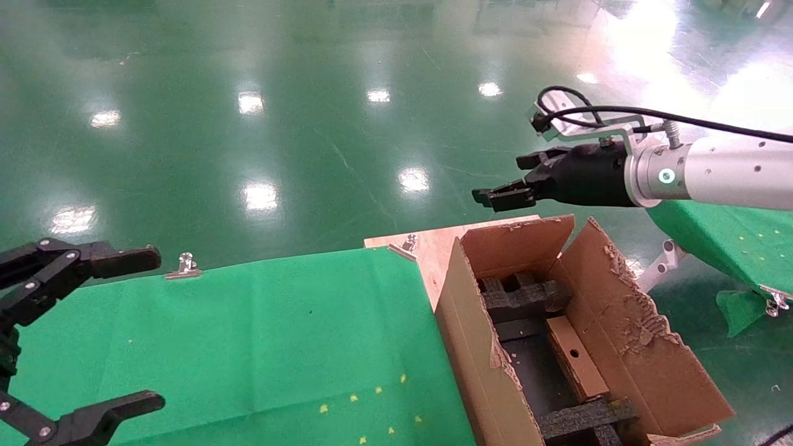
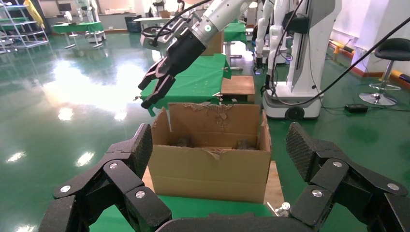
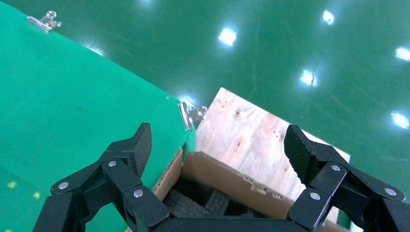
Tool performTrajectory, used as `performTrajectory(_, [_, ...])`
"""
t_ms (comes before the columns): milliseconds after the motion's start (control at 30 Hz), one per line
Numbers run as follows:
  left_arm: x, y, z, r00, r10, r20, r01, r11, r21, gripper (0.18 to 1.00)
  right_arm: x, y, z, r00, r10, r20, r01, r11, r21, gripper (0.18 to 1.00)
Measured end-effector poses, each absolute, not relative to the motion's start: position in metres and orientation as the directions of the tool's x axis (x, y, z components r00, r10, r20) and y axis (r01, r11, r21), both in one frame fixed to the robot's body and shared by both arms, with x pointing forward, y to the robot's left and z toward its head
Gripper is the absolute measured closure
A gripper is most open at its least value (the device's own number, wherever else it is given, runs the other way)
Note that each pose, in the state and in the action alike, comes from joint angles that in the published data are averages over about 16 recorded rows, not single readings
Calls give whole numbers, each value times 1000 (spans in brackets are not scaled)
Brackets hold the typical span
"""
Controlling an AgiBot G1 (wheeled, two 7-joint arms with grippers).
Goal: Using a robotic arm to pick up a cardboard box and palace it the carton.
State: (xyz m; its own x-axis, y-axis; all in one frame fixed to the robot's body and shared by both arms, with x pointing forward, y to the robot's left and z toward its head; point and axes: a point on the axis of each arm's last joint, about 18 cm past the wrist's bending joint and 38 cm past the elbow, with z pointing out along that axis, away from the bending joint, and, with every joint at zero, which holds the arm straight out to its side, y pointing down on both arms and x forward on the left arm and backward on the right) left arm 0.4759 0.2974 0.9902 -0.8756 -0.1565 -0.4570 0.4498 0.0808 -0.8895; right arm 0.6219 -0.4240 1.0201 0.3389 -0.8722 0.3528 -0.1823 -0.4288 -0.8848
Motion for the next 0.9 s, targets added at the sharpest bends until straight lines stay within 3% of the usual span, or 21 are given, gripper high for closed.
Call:
performTrajectory(433, [476, 297, 990, -876, -157, -457, 450, 81, -890, 184, 621, -409, 1016, 395, -856, 335, -170, -426, -888, 178])
performTrajectory(900, [476, 297, 990, -876, -157, -457, 450, 81, -890, 184, 609, -354, 1002, 608, -743, 282, -99, -423, -901, 178])
